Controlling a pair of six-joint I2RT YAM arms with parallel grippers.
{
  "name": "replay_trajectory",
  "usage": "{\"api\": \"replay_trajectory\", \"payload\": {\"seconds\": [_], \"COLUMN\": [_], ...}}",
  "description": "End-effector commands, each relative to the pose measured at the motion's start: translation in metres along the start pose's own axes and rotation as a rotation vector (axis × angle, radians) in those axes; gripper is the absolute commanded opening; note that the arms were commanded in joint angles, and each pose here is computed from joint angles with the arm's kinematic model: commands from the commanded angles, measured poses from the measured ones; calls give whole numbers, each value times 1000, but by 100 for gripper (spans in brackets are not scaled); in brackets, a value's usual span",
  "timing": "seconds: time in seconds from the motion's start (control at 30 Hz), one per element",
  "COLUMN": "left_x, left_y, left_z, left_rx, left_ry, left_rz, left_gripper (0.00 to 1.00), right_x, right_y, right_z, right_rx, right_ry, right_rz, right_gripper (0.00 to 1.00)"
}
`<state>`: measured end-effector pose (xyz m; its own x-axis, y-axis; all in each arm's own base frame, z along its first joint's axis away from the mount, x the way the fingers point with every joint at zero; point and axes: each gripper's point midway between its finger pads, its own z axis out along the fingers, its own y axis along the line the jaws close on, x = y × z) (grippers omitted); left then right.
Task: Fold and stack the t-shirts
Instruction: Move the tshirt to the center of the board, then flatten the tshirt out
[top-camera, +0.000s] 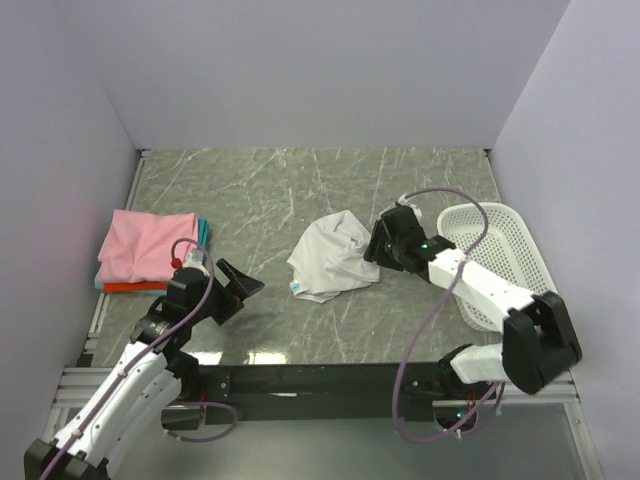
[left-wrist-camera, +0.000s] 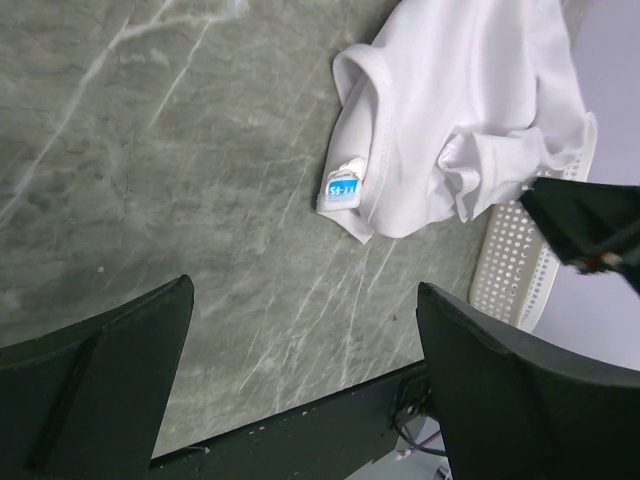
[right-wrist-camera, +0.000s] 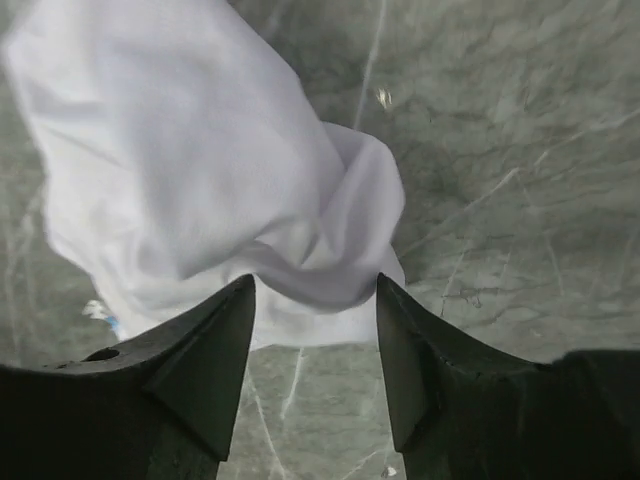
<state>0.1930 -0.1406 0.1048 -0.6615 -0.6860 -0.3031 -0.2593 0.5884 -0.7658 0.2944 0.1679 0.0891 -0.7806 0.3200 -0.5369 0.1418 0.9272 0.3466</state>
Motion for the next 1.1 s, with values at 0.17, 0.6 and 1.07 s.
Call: {"api": "replay_trajectory", "payload": {"seconds": [0.17,0.6,1.07], "left_x": [3,6,0], "left_y": [-23,-17,-6], "left_z": [18,22,8], "left_rx": [92,52,13], "left_ry": [59,70,12], "left_rz": [51,62,68], "left_gripper": [99,99,99], "right_x": [-49,8,16], "right_y": [36,115,91], "right_z": [-88,-33,26], "right_rx": [-192,-23,282], "right_ry": [-303,-181,-192], "right_rz": [-158,-447,-426], "right_gripper": [64,65,63]}}
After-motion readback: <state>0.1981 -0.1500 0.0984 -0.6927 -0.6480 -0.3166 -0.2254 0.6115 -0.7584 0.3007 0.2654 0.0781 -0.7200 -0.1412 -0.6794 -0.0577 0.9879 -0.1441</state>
